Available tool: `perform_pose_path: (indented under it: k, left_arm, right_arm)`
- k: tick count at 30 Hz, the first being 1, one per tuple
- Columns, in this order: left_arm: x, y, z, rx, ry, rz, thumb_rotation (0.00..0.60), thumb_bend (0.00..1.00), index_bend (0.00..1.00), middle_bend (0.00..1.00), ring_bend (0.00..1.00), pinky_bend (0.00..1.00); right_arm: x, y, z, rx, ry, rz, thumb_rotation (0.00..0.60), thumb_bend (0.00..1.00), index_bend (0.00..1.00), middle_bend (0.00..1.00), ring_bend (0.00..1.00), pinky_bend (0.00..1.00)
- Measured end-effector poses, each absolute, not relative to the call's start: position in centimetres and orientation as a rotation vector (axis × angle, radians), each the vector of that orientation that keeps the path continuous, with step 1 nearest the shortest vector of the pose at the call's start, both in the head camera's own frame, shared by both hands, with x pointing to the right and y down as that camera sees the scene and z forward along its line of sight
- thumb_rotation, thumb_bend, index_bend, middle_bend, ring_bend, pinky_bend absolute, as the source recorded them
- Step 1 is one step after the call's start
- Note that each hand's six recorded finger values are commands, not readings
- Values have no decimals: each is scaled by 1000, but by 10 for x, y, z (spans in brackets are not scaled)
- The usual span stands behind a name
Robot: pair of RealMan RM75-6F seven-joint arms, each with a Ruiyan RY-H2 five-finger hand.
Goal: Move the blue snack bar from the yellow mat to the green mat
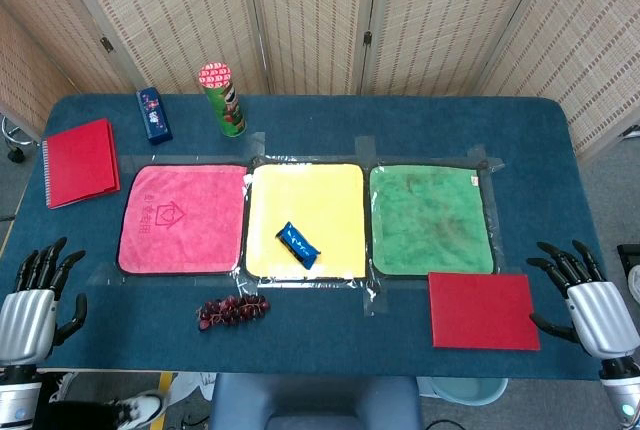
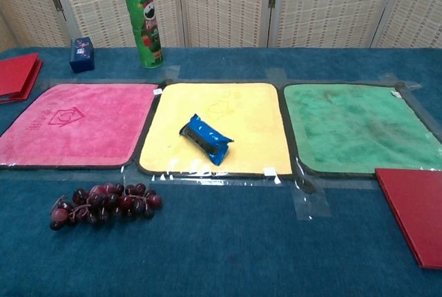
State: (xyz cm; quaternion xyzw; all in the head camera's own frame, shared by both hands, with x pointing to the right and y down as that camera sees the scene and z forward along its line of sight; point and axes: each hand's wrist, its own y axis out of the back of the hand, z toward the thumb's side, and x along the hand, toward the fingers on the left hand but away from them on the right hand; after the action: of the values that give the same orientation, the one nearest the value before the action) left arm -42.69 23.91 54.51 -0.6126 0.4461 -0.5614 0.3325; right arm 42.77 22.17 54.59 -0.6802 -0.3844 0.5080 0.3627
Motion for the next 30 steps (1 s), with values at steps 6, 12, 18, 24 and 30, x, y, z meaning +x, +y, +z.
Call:
perform_pose_path:
  k: [6,12,18,24,30]
  left_arm:
    - [-427,240,546,-1603,1164,-1471,600,590,191,64,81,7]
    - [-427,240,546,-1606,1164,-1469,600,591,191,69,81,7]
    - [-425,238,547,-1613,1160,-1461,600,590,191,70,81,7]
    - [-426,239,549,-1618,1161,-1465,600,590,191,69,81,7]
    - [-426,241,549,-1626,1157,-1463,600,591,191,69,81,7]
  right_arm:
    - [426,222,546,-1755,-983,1304,600,125,234,148,172,4]
    - [423,224,548,-1771,-973,1298,600,125,234,148,172,4]
    - [410,220,553,-1809,-921,1272,600,125,234,148,172,4]
    - [385,207,562,-1858,-812,1216,600,125,226,148,172,4]
    - [341,184,577,-1941,-634,1124,600,124,213,148,173,4]
